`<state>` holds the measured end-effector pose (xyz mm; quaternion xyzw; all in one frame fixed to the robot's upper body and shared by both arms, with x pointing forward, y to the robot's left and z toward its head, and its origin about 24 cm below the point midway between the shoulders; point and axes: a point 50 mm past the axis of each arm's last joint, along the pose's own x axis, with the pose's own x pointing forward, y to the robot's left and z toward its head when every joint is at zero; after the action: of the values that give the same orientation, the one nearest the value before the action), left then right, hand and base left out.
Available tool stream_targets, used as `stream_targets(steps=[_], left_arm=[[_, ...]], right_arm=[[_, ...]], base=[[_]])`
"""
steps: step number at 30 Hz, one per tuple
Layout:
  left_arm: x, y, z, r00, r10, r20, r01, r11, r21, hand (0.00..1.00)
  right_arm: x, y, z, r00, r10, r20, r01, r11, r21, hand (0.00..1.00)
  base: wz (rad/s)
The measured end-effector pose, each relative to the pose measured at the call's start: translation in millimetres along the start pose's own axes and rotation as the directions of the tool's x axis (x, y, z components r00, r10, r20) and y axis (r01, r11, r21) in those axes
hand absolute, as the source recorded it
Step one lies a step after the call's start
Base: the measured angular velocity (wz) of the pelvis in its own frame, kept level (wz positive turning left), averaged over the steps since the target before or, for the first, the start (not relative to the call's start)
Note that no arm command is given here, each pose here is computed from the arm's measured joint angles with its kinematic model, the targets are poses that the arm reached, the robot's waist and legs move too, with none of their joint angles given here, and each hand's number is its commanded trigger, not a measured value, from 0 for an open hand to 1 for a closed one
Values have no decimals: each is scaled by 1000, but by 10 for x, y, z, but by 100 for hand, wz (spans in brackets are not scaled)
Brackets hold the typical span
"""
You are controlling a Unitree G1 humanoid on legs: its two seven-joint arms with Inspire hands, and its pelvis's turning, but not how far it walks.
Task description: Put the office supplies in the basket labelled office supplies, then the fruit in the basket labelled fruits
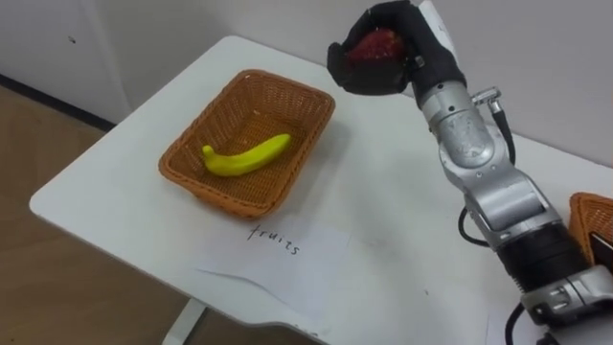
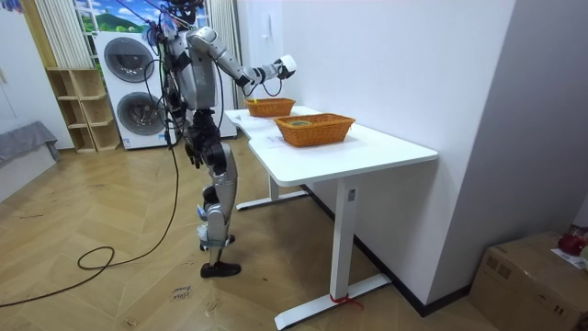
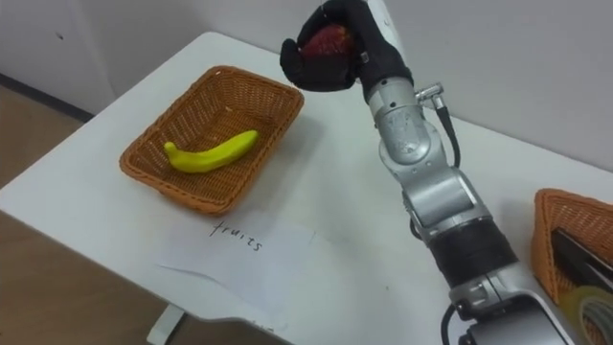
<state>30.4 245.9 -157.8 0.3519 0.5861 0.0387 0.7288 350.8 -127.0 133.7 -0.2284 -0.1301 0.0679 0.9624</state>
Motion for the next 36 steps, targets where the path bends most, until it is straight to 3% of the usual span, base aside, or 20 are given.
stream_targets(steps=[17, 28, 36], left_arm=[[-24, -43, -15, 998, -61, -29, 61, 998, -3, 0], [-17, -52, 28, 996, -84, -23, 84, 996, -6, 0], [-5, -15, 12, 994, -107, -24, 107, 994, -7, 0]], right_arm=[[-7, 186, -73, 997, 43, -71, -43, 999, 11, 100], [-64, 508, -156, 984, 145, -108, -154, 985, -76, 100], [-75, 522, -166, 982, 156, -105, -169, 977, -133, 100]], base=[[10], [6], [5]])
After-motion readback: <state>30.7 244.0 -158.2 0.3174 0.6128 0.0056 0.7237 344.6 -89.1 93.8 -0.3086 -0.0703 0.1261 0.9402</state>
